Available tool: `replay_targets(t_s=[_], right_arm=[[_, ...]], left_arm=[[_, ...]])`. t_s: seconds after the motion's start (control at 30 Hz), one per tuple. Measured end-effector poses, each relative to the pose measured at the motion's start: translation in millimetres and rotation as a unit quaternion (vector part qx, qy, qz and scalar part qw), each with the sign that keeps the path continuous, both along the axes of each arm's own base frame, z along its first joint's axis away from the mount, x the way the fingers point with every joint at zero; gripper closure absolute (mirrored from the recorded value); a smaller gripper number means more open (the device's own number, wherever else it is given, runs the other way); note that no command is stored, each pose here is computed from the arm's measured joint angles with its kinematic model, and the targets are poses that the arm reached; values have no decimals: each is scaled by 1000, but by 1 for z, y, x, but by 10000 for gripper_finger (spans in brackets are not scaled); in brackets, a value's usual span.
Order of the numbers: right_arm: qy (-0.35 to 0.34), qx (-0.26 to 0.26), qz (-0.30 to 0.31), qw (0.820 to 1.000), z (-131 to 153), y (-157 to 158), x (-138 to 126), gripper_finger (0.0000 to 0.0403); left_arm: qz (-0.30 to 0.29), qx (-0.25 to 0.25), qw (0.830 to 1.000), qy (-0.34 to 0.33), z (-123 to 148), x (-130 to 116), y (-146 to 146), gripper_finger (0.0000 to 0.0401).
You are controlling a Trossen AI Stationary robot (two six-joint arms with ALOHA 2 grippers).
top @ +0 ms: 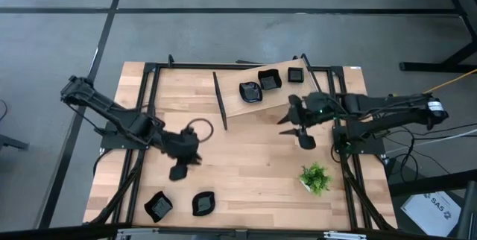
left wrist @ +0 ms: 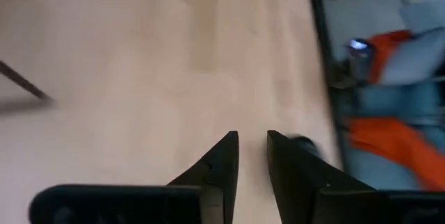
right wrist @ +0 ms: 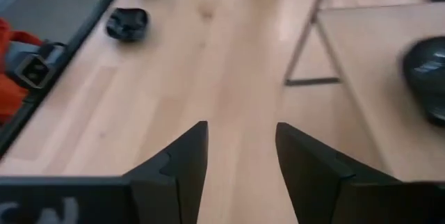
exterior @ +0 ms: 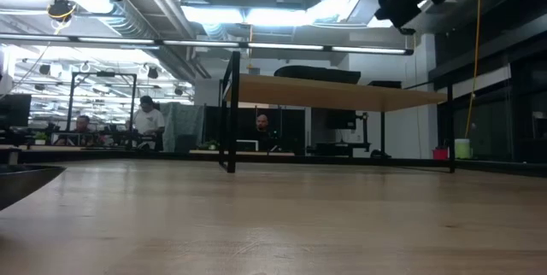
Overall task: Pick & Place Mini shaped plates
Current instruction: Stack the distorted square plate on top of the distorted square plate on the shelf
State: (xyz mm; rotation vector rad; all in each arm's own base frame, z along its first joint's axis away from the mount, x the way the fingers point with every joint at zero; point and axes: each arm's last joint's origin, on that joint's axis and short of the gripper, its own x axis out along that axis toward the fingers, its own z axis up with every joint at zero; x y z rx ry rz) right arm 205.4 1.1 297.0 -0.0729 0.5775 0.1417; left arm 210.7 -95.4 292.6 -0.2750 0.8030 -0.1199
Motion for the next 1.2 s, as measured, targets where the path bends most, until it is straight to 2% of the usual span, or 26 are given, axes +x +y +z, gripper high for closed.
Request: replay_targets(t_s=[0.1, 0.2, 0.33, 0.5, 0.63, 0.7, 0.9, 1.07, 1.2], right_arm=[[-10, 15, 17, 1000, -9, 11, 2, 233], [-25, 26, 24, 999, -20, 20, 3, 233], [-49, 21, 17, 998, -37, 29, 5, 233], [-77, 13, 30, 997, -53, 37, 7, 233], [-72, 21, 35, 997, -55, 42, 8, 233], [-67, 21, 41, 997, -57, 45, 9, 233], [-62, 28, 51, 996, -61, 52, 13, 233], [-77, 32, 59, 995, -60, 56, 16, 233], [-82, 35, 62, 994, -60, 58, 16, 233]], left_arm=[[9, -74, 996, 57, -9, 0, -17, 335], [37, -147, 981, 122, -19, -1, -34, 338], [84, -223, 947, 214, -31, -5, -55, 340], [145, -279, 899, 303, -42, -14, -77, 340], [190, -299, 869, 345, -48, -22, -92, 337], [204, -301, 860, 359, -51, -26, -98, 333], [220, -277, 850, 389, -68, -33, -116, 316], [221, -250, 852, 404, -84, -35, -128, 302], [210, -247, 854, 406, -92, -36, -138, 293]])
